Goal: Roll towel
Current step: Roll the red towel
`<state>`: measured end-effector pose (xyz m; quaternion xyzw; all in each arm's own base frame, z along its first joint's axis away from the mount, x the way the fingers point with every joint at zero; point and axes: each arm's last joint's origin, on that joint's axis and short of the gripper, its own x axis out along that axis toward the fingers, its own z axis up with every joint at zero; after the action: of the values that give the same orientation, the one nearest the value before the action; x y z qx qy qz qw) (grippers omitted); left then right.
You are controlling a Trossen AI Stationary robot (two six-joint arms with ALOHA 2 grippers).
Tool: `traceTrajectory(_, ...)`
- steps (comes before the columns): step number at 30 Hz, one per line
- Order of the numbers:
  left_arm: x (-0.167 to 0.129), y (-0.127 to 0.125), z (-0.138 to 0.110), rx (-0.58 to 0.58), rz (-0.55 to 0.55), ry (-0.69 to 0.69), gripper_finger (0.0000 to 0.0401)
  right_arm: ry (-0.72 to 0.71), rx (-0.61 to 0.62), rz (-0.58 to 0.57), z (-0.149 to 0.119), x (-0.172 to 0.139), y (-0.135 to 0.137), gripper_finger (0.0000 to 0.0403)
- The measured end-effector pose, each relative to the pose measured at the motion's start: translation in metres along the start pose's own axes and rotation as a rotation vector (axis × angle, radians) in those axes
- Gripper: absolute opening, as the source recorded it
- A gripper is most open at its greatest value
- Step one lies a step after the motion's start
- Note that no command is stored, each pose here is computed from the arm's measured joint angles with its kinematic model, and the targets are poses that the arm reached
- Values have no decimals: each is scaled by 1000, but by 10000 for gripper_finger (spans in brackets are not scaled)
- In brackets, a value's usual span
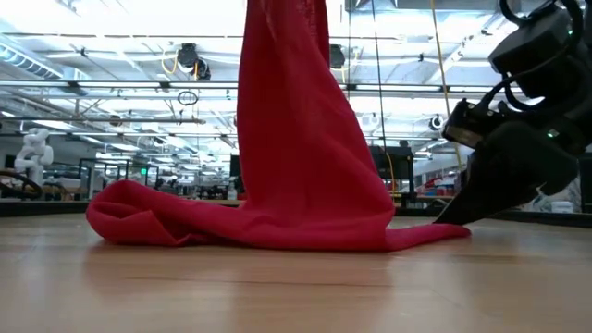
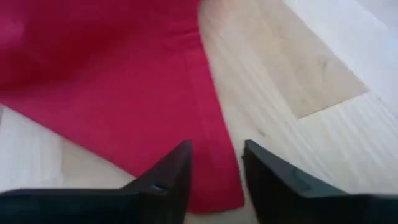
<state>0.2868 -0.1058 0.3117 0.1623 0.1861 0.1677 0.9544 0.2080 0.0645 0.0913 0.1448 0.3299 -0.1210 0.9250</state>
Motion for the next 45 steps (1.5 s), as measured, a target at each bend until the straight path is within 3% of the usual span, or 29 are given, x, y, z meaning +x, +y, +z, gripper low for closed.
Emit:
traceTrajectory(5, 5, 5, -1, -7, 21, 9, 15, 2, -27, 24, -1, -1, 3, 24)
traceTrajectory(7, 8, 9, -1, -11, 34, 14, 15, -14, -47, 44, 0, -1, 5, 9)
traceTrajectory(16, 16, 18, -12, -15, 72, 91, 15, -173, -148, 114, 32, -14, 21, 4)
traceTrajectory(19, 15, 19, -14, -9, 132, 111, 15, -260, -197, 146, 53, -27, 28, 6)
traceTrajectory(26, -15, 27, 19, 80, 189, 20, 15, -503, -349, 181, 121, -91, 43, 6)
traceTrajectory(32, -65, 46, 39, 75, 243, -65, 15, -647, -355, 199, 168, -153, 44, 6)
traceTrajectory(38, -100, 58, 31, 5, 88, -76, 15, -628, -360, 205, 183, -182, 42, 6)
traceTrajectory(45, -117, 57, 3, -46, 26, 69, 15, -448, -322, 191, 169, -173, 39, 6)
